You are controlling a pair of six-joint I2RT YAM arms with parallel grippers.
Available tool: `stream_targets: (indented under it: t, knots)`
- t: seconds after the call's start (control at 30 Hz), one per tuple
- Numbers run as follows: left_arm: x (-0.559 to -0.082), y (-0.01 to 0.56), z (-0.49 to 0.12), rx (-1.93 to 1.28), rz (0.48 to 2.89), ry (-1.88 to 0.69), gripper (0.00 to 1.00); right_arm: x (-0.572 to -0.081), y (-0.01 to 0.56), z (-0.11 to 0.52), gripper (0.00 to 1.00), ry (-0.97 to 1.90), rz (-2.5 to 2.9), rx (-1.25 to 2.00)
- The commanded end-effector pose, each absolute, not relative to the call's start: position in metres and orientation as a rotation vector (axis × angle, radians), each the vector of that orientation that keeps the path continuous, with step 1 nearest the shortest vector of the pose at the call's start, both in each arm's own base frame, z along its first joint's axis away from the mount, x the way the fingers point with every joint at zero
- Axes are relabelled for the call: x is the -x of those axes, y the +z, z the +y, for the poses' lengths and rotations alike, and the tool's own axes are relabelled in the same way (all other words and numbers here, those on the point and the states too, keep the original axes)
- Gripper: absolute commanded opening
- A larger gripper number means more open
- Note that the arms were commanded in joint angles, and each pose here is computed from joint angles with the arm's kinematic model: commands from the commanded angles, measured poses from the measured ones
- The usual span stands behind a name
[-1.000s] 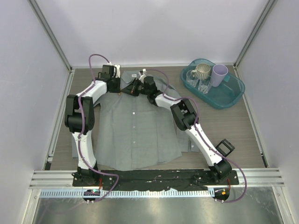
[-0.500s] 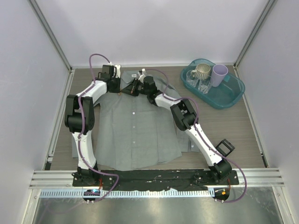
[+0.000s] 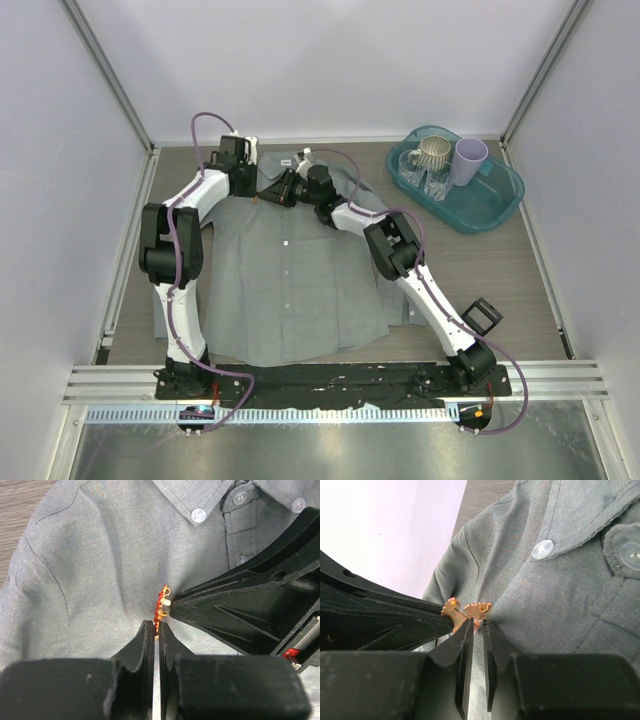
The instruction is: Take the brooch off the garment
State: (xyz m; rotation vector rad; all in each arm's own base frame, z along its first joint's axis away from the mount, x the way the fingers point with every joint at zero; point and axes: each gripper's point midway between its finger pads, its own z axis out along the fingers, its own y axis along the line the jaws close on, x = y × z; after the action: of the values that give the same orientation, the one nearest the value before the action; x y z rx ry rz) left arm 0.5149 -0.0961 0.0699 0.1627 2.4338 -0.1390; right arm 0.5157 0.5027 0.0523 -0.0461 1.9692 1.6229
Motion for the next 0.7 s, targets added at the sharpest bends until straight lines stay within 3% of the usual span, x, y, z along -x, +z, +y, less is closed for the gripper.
stream_targets:
  t: [0.0, 0.23, 0.47, 0.67]
  knots:
    - [-0.527, 0.0906, -0.0984, -0.143, 2.383, -0.13, 0.0, -0.5112, 0.0682, 0.5043, 0.22, 1.6, 1.966, 0.062]
    - [-0.5251, 0.087, -0.1011, -0.144, 2.398, -0.154, 0.0, -0.5145, 0.0722, 0.5033, 0.33, 1.592, 1.951, 0.071]
    - [-0.523, 0.0894, -0.1022, -0.159, 2.382, -0.155, 0.0, -0.5188, 0.0677, 0.5003, 0.24, 1.639, 1.952, 0.004]
    - [-0.5227, 0.0889, -0.1052, -0.167, 2.382, -0.17, 0.0, -0.5183, 0.0677, 0.5028, 0.24, 1.641, 1.955, 0.023]
